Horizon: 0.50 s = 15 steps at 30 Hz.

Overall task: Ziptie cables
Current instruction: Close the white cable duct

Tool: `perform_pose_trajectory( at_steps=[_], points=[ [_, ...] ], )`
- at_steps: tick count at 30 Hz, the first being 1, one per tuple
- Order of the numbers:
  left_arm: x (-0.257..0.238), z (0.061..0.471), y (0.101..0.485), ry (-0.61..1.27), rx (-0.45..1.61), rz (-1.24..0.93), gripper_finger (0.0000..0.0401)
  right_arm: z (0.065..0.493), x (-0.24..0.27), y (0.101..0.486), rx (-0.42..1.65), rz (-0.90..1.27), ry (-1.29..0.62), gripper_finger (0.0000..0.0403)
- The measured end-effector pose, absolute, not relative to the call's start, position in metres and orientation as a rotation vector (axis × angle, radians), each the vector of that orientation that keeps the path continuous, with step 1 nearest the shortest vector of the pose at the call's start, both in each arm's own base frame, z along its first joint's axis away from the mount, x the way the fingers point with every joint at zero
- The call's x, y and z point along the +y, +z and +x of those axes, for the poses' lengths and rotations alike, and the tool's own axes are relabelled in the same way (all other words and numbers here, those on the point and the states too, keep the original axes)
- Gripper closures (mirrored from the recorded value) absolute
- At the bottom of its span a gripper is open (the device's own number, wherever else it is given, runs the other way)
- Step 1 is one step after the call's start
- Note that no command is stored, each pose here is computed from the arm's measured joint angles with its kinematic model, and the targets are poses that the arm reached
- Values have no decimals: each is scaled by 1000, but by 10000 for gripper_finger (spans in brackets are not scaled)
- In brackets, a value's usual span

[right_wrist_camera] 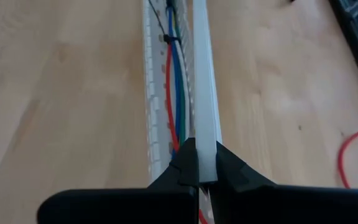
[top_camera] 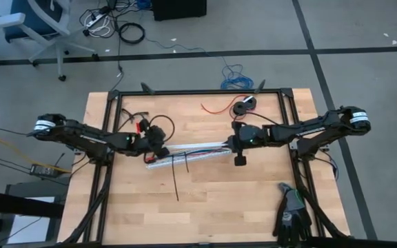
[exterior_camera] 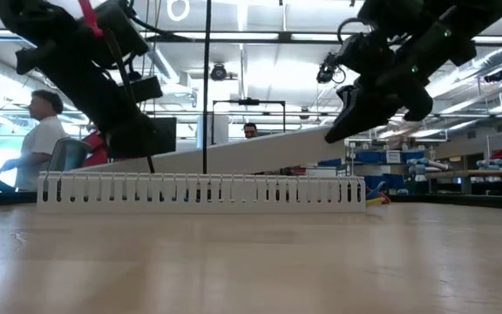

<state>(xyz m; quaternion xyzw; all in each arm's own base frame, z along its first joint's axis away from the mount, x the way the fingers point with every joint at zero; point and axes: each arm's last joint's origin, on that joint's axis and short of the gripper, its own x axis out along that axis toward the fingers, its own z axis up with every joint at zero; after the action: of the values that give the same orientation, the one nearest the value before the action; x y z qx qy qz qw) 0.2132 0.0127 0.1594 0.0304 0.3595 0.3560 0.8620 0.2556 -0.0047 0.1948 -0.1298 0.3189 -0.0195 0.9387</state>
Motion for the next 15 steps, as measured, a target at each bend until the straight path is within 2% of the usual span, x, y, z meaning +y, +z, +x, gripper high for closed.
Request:
perform_pose_trajectory(
  at_steps=[6, 15],
  points=[
    [4, 210, 172, 724, 729, 82, 307, 256, 6, 202, 617, -248, -74, 399],
    [-4, 198, 203, 699, 708, 97, 307, 255, 26, 203, 598, -234, -22, 399]
  ],
)
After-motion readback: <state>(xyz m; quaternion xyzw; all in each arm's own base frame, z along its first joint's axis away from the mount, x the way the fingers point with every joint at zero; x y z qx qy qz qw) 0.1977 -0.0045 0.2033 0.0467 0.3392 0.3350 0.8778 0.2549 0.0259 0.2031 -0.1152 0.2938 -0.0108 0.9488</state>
